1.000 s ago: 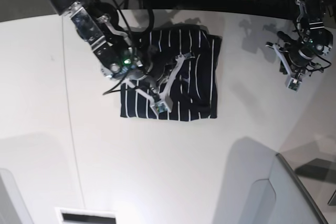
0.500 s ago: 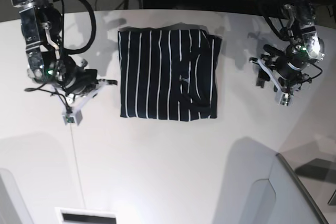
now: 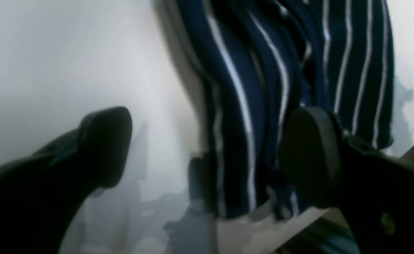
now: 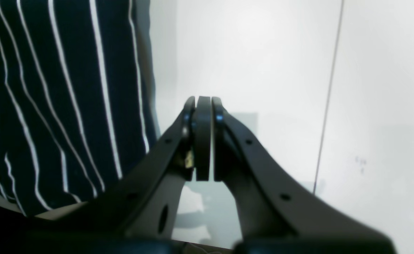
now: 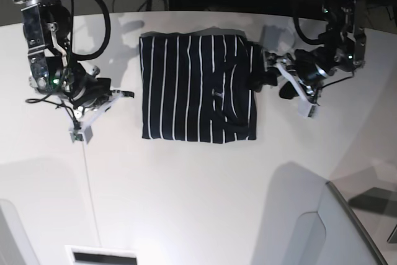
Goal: Layout the t-shirt on the table in an organized manner, then fold the t-shirt properly
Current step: 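Grasp the folded shirt edge with the left gripper and lift it over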
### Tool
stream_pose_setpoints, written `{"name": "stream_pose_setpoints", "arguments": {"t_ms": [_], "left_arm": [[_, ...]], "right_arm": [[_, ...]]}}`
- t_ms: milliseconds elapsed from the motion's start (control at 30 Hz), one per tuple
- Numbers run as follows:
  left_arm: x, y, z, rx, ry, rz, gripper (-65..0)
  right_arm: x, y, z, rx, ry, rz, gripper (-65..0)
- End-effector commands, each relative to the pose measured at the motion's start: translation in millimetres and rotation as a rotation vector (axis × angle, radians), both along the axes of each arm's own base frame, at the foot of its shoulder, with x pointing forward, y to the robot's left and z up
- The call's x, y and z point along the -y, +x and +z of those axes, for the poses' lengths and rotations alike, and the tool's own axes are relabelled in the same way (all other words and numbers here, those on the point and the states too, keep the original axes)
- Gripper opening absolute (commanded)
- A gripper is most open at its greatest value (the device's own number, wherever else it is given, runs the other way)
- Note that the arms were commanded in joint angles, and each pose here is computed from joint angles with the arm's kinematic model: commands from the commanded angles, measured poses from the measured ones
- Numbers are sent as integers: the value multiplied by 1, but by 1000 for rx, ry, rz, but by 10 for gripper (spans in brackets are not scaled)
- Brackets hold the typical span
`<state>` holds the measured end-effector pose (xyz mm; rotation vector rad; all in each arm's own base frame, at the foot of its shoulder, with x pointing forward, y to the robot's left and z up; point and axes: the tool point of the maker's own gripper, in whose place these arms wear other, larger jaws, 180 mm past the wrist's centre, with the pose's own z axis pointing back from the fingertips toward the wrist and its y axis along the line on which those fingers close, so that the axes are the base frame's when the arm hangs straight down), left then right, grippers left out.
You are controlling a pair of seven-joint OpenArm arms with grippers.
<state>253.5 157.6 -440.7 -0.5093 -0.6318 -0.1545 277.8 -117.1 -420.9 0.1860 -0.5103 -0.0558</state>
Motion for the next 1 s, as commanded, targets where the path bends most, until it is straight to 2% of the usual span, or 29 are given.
{"name": "stream_pose_setpoints", "arguments": {"t_ms": [0, 167, 467, 633, 833, 867, 967], "left_arm": [[2, 10, 8, 37, -22, 6, 0], [13, 6, -15, -35, -71, 40, 0], [31, 6, -23, -60, -119, 52, 0], [57, -2, -38, -116, -128, -29, 0], [58, -4, -48, -154, -130, -24, 0], [58, -3, -48, -152, -130, -24, -15], [60, 2, -46, -144, -127, -38, -202]], "right_arm": [[1, 9, 9, 40, -2, 2, -647], [2, 9, 9, 42, -3, 2, -647], [4, 10, 9, 45, -7, -2, -647], [11, 10, 9, 45, -28, 3, -647], [18, 10, 9, 44, -39, -2, -648], [18, 10, 9, 44, -39, -2, -648], [19, 10, 10, 45, -43, -2, -648]]}}
